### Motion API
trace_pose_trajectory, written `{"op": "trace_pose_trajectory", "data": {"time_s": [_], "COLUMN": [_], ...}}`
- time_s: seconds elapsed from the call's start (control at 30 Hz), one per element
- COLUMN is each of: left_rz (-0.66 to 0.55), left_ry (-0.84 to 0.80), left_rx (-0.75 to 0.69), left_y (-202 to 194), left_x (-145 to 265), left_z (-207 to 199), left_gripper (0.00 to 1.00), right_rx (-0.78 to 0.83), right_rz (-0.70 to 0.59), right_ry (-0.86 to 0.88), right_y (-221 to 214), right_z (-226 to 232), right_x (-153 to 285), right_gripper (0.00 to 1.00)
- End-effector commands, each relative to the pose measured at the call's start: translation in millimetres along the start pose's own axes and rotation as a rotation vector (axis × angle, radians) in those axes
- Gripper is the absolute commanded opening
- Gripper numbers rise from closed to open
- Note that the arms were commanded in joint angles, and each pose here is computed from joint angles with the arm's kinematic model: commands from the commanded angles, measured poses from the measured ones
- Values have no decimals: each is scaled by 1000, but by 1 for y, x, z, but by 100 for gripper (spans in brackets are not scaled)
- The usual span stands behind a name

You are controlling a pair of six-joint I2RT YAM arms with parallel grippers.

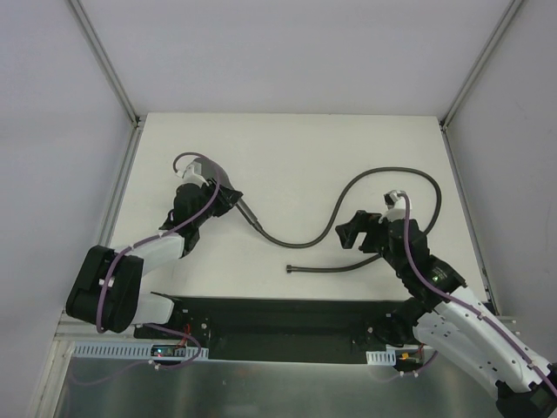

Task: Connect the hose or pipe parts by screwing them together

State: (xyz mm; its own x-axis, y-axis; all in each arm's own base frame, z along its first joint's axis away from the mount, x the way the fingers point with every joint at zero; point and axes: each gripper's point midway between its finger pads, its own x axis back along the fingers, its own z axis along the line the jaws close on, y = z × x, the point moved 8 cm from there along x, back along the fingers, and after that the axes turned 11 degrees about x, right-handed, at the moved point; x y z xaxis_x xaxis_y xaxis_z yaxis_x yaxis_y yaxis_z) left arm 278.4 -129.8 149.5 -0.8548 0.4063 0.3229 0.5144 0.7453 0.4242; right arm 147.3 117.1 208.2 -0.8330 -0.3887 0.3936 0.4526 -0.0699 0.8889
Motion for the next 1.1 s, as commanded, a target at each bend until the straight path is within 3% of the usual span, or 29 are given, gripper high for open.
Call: {"op": "trace_pose_trajectory", "data": {"time_s": [0.0, 0.37, 0.67, 0.83, 1.07], "left_rz": [-33, -20, 16, 29, 35], "left_ry": [-185, -60, 2, 35, 101], "left_rx": [-12, 23, 47, 54, 64], "left_y": [14, 8, 2, 0, -2], "left_x": [-8, -16, -21, -20, -15], "left_z": [-18, 4, 15, 19, 25], "left_gripper": [3, 18, 19, 32, 41], "right_rx": [8, 6, 8, 11, 3], "right_rz": [-39, -21, -22, -6, 20], "right_ry": [32, 53, 84, 70, 74], "right_y": [17, 13, 13, 11, 11], "right_z": [6, 7, 8, 6, 8], "right_x": [6, 9, 19, 21, 22], "right_gripper": [96, 96, 96, 96, 96]}}
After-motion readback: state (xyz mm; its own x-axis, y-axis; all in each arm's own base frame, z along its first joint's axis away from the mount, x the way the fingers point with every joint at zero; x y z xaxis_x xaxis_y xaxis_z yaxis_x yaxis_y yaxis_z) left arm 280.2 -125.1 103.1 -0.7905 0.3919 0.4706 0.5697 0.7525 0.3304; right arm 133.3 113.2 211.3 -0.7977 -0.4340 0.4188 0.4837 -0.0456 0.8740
